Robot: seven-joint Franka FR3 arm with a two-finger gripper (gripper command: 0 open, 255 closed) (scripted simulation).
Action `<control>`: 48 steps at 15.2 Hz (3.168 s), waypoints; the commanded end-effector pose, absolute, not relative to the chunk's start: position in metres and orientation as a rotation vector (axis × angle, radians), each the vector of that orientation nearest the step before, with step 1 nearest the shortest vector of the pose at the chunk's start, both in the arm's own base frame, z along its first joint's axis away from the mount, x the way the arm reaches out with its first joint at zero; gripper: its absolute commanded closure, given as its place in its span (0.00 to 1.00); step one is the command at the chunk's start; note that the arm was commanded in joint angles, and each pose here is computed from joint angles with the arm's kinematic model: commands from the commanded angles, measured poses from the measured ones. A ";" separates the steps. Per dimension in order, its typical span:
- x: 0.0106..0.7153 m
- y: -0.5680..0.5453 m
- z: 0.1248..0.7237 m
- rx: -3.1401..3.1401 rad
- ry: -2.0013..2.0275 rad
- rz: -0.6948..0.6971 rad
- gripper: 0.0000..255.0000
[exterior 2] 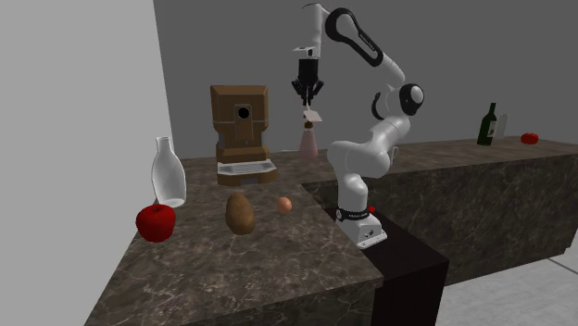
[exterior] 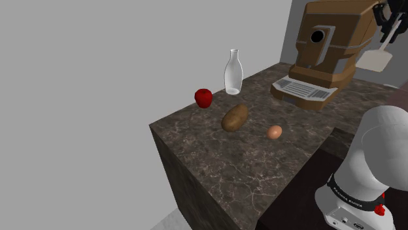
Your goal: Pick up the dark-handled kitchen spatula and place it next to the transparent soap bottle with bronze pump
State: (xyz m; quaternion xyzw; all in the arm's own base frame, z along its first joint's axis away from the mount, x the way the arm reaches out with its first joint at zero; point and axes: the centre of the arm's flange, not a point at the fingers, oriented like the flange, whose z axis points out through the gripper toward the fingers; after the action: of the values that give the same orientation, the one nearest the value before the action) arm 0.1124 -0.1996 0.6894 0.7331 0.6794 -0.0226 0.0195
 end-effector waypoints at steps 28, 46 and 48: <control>0.020 -0.325 0.601 2.275 2.109 -0.072 1.00; 0.020 -0.325 0.506 2.275 2.109 -0.072 1.00; 0.020 -0.325 0.496 2.275 2.109 -0.072 1.00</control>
State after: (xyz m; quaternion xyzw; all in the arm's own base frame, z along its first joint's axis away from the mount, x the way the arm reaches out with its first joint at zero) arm 0.0218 -0.3244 0.5008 0.7331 0.6795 -0.0231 0.0192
